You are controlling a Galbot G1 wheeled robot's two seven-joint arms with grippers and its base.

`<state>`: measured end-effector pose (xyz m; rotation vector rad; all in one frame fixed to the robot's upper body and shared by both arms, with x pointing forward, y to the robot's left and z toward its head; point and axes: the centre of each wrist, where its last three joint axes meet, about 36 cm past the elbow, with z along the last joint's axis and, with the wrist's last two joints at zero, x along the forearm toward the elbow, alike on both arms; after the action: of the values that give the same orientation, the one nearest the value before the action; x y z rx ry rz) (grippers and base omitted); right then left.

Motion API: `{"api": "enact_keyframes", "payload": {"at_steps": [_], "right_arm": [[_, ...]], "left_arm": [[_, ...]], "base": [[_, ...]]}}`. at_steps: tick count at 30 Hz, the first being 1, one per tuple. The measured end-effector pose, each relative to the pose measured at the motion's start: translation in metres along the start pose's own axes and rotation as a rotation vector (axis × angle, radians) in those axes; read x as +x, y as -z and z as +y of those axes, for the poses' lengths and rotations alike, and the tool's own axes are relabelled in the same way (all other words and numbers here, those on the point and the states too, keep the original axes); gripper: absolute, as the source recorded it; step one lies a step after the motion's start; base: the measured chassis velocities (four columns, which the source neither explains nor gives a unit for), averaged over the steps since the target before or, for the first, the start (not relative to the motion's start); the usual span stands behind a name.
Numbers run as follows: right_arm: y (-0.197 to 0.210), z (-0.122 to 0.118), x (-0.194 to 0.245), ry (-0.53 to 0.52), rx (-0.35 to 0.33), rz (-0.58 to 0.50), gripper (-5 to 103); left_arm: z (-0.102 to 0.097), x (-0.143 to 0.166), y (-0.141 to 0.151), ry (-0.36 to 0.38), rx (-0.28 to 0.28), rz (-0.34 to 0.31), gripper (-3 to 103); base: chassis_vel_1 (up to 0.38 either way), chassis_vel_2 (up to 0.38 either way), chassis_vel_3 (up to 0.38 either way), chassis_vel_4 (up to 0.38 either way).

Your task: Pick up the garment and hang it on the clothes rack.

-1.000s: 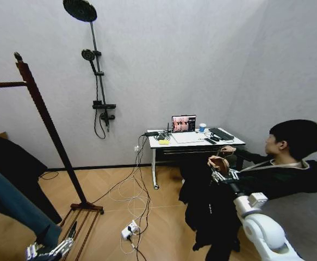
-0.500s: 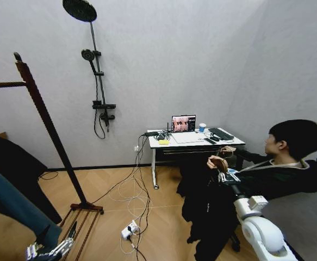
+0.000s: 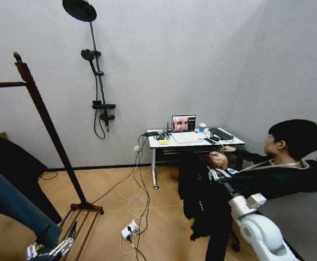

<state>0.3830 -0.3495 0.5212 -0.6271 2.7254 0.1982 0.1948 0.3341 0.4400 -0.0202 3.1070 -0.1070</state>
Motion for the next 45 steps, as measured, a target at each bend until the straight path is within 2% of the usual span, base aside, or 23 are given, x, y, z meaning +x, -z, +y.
{"api": "enact_keyframes", "payload": {"at_steps": [2, 5, 9, 15, 26, 45], "right_arm": [[0.007, 0.004, -0.010, 0.068, -0.028, -0.017, 9], [0.018, 0.010, -0.025, 0.100, -0.040, -0.011, 9], [0.026, 0.010, -0.051, 0.073, -0.021, -0.012, 9], [0.026, 0.009, -0.066, 0.042, -0.019, -0.018, 9], [0.021, 0.003, -0.067, -0.007, -0.021, -0.031, 9], [0.019, 0.002, -0.082, 0.014, 0.022, -0.066, 9]], "left_arm": [[0.000, 0.000, 0.000, 0.000, 0.000, 0.000, 100], [0.000, 0.000, 0.000, 0.000, 0.000, 0.000, 100], [0.000, 0.000, 0.000, 0.000, 0.000, 0.000, 100], [0.000, 0.000, 0.000, 0.000, 0.000, 0.000, 100], [0.000, 0.000, 0.000, 0.000, 0.000, 0.000, 100], [0.000, 0.000, 0.000, 0.000, 0.000, 0.000, 100]], "base": [[0.000, 0.000, 0.000, 0.000], [0.000, 0.000, 0.000, 0.000], [0.000, 0.000, 0.000, 0.000], [0.000, 0.000, 0.000, 0.000], [0.025, 0.019, 0.020, 0.024], [0.101, 0.098, 0.099, 0.095]]}}
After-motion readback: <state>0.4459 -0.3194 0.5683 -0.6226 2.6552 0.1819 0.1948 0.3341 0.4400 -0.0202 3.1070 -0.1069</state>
